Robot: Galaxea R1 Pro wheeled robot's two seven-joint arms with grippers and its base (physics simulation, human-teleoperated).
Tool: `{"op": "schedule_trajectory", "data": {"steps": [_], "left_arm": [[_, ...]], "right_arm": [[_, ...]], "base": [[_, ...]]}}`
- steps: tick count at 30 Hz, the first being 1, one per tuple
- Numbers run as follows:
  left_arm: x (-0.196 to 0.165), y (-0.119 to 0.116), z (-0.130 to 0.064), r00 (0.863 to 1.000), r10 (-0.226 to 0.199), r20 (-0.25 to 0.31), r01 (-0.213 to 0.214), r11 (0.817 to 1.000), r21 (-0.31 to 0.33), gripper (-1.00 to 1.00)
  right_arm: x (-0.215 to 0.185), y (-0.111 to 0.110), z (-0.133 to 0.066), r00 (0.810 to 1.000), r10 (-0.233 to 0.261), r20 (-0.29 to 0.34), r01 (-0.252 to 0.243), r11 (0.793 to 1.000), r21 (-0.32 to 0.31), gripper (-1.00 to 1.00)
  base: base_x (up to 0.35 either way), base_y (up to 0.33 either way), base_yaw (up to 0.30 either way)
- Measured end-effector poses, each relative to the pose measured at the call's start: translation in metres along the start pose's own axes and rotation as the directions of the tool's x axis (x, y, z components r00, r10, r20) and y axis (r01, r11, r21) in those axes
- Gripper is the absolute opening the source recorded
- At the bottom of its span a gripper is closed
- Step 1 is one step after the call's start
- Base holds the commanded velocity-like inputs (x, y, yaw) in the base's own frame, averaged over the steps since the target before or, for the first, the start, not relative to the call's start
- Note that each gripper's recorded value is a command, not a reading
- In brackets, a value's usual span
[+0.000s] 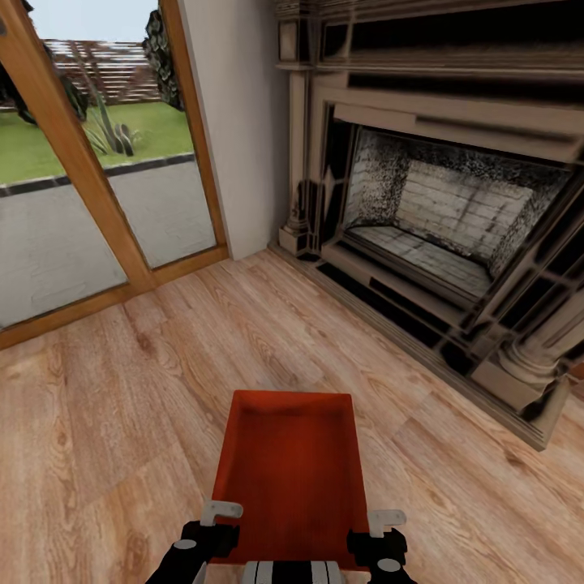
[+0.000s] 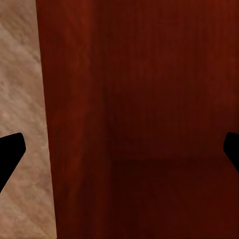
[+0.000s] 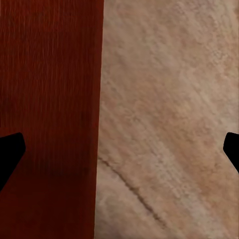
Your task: Move the two storage containers from the living room to the garage. In the garage, place one container on the floor and stack the other container on top of it (either order is fine).
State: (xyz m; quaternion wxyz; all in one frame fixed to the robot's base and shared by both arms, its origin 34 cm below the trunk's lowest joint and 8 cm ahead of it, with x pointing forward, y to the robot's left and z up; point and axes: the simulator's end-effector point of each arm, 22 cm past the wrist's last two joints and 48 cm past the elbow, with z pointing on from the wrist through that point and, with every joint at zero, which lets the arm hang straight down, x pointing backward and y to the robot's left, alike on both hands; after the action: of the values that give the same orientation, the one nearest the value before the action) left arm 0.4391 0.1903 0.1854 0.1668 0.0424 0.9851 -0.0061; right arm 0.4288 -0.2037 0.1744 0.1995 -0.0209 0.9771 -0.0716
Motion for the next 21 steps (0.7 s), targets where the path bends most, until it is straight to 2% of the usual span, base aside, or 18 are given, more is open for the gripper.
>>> {"op": "schedule_trajectory", "data": {"steps": [21], "left_arm": [[0.0016,0.0036,0.0004,1.000,0.001,-0.002,-0.001,1.000,-0.006,1.00]], "right_arm": [[-0.0020,-0.0002,0.0000,1.000,0.003,0.009,-0.003,1.000,0.000,1.00]], "base": [[0.000,0.000,0.000]]}}
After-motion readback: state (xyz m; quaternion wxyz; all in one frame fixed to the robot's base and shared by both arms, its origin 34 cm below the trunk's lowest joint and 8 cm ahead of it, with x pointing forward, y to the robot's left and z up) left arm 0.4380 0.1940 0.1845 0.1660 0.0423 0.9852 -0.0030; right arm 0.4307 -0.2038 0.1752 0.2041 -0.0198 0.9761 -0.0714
